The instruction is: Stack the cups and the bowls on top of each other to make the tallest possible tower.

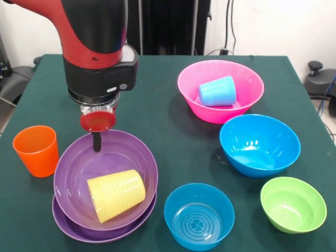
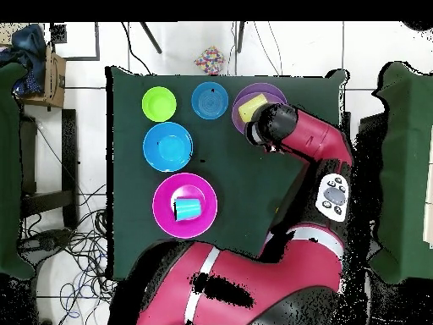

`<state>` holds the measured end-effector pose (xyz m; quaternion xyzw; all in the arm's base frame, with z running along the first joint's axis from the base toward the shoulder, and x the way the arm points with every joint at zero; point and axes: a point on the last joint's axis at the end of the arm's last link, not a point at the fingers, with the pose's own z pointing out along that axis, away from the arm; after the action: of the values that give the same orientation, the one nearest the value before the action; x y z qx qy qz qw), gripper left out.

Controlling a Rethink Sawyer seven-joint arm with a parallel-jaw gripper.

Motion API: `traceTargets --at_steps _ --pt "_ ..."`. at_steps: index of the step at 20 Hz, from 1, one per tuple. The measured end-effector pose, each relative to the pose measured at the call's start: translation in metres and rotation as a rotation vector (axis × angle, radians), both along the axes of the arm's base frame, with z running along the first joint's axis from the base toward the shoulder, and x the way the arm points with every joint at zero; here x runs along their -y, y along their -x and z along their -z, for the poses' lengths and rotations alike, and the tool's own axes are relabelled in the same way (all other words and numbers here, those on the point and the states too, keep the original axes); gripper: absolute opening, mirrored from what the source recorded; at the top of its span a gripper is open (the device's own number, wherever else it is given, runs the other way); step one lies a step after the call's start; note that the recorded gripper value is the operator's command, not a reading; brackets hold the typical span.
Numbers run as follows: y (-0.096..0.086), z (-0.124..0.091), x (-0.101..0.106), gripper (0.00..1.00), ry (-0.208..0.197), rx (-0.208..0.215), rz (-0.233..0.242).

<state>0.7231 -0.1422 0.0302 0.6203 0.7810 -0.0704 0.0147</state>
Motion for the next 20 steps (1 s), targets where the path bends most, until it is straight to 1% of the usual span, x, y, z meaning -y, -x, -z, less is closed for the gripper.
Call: traceTargets --at_steps 3,16,20 --pt "-0.003 0.0 0.0 1.0 -0.001 -0.001 -0.002" --pt "-0.023 -0.009 0.003 1.0 0.015 0.04 -0.018" --pt "-0.027 -0.013 0.003 1.0 0.016 0.044 -0.02"
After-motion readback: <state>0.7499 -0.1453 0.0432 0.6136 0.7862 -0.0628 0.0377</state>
